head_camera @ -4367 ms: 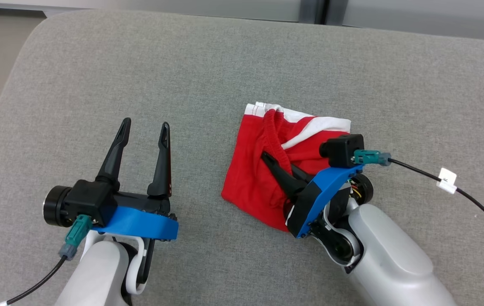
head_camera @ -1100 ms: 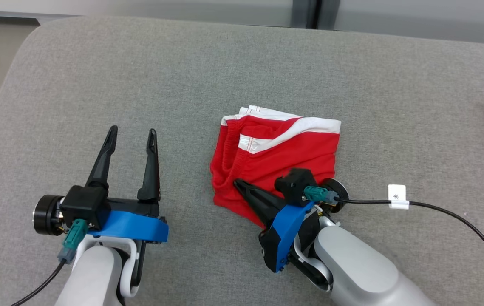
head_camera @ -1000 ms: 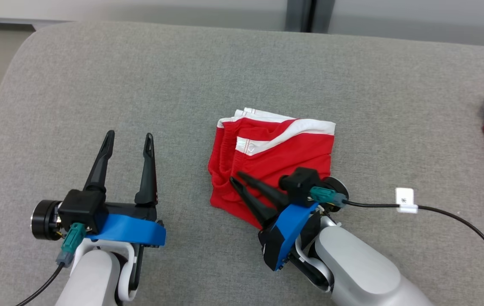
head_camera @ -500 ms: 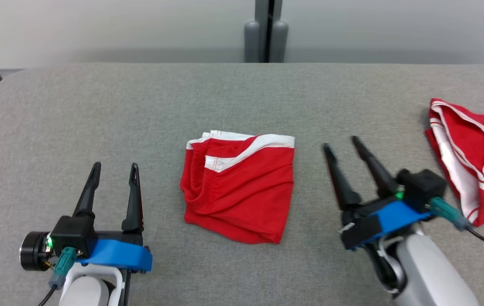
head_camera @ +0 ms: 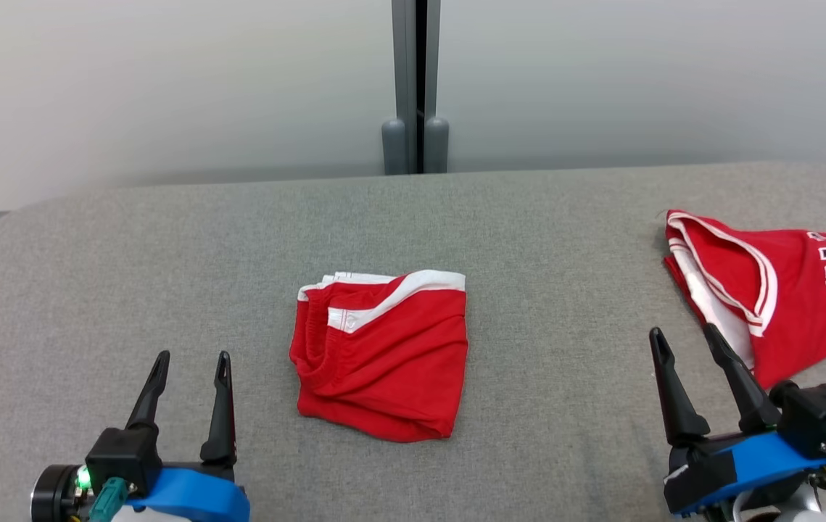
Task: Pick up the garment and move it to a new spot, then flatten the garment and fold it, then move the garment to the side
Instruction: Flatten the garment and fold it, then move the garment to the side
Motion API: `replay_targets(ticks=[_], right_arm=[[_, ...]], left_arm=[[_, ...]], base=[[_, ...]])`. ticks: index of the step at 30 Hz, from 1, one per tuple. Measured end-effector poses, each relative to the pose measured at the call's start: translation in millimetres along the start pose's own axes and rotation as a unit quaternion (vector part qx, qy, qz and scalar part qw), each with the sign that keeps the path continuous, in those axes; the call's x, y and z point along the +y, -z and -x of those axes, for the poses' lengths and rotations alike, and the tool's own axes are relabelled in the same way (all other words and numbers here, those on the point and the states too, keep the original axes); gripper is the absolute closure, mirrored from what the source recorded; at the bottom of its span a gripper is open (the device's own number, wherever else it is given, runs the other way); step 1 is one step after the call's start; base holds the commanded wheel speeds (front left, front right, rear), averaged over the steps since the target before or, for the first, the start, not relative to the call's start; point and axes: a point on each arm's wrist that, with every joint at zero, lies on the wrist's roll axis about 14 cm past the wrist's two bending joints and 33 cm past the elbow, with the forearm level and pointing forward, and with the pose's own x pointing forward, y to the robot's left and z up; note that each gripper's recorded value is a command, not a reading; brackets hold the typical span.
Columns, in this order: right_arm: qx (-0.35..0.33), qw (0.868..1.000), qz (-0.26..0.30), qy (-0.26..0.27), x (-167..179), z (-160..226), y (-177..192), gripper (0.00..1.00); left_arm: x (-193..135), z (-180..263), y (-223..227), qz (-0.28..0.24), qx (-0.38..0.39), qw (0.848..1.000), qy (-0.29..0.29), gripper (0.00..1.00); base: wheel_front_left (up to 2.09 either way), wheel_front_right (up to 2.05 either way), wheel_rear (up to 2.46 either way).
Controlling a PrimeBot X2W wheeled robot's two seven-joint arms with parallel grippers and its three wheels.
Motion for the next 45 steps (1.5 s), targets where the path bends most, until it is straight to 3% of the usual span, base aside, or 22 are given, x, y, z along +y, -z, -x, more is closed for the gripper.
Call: replay_targets(ticks=[11, 31, 39, 45], right_arm=[[0.002, 1.0, 0.011, 0.018, -4.6, 35.3, -12.7, 0.0], [0.014, 0.999, 0.019, 0.031, -11.5, 39.5, -10.4, 0.0], [0.051, 0.998, 0.026, 0.015, -5.8, 20.4, 10.6, 0.0], [0.107, 0.993, 0.016, -0.046, 28.5, -17.7, 52.5, 0.0]], left_arm=[[-5.6, 22.2, -0.2, 0.005, 0.003, 1.0, 0.0, 0.0], [-1.3, 22.8, 5.2, -0.002, 0.01, 1.0, -0.005, 0.0], [-0.5, 2.2, -7.0, 0.0, -0.01, 1.0, -0.006, 0.0], [4.9, -21.3, -12.7, -0.004, -0.025, 1.0, -0.01, 0.0]], base=[[0.0, 0.0, 0.0], [0.0, 0.0, 0.0], [0.0, 0.0, 0.0], [0.0, 0.0, 0.0]])
